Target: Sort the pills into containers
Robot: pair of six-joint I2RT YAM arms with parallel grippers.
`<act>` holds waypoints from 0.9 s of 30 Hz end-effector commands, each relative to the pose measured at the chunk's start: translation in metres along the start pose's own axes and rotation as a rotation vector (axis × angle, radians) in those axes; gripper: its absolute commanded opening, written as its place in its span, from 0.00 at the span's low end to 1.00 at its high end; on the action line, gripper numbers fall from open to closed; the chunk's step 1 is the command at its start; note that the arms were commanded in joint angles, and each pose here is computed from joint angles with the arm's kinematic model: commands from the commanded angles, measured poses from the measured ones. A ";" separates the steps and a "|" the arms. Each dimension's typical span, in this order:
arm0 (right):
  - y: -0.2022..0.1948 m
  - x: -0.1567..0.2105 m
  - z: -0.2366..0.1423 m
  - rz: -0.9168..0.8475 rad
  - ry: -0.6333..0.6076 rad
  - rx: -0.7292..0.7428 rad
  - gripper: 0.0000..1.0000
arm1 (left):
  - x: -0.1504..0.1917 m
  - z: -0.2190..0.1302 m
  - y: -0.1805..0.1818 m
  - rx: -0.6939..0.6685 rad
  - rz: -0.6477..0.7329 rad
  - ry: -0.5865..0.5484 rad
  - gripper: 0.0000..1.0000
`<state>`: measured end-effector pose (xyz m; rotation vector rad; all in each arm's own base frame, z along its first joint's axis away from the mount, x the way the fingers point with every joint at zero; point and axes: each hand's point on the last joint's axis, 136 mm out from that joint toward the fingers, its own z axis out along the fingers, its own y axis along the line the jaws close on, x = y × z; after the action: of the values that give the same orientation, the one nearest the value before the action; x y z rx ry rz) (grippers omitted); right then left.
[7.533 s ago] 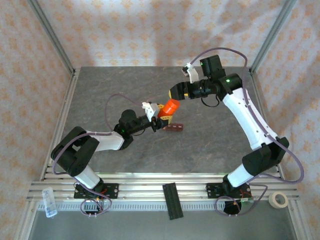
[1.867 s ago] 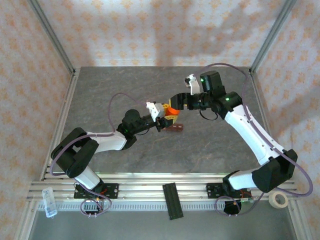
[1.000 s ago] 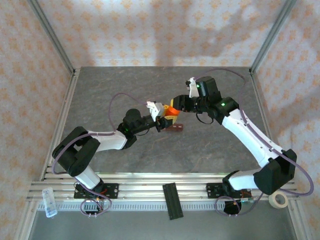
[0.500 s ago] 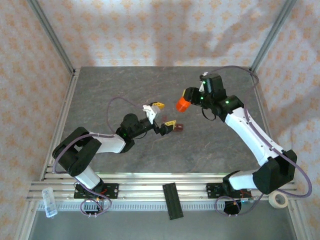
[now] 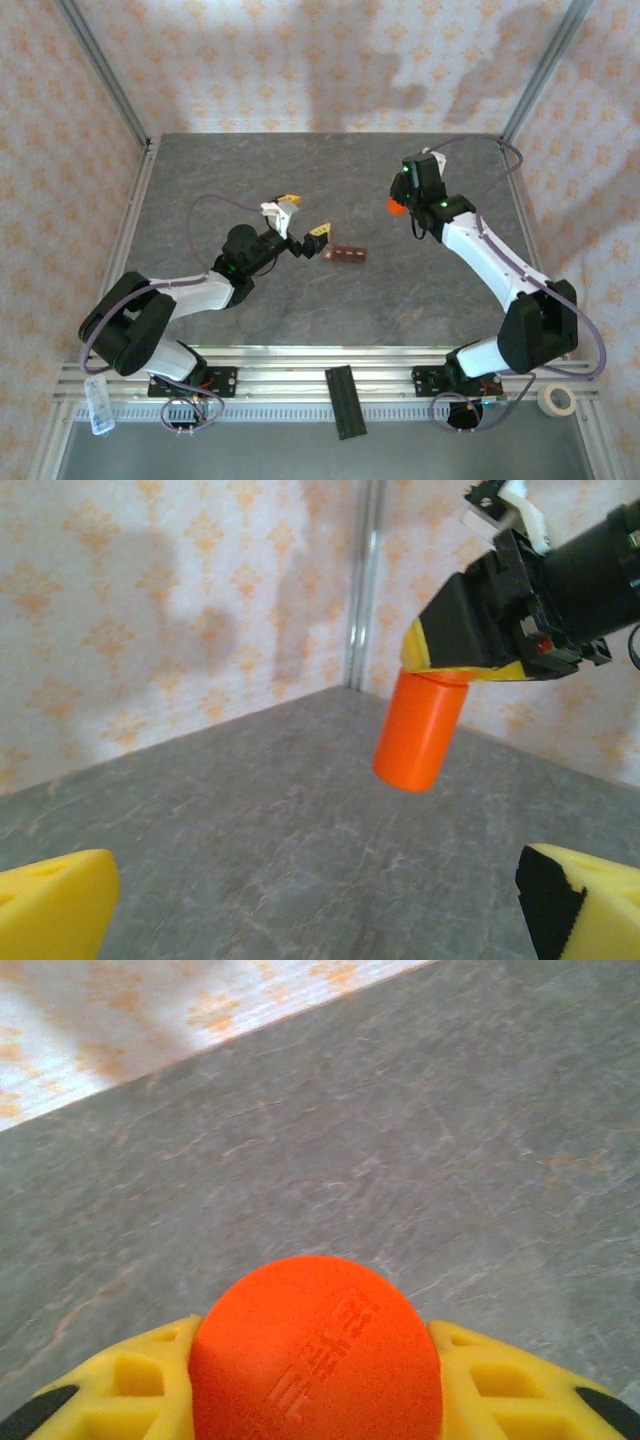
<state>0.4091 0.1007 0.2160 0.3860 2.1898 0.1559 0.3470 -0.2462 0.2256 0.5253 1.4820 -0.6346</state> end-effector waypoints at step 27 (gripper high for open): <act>-0.058 0.067 0.071 0.068 0.000 0.241 0.37 | 0.003 -0.011 0.087 -0.484 -0.137 0.216 1.00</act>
<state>0.4151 0.0738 0.1107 0.5415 2.2306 -0.0566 0.3945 -0.1795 0.2036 0.1612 1.8413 -0.2934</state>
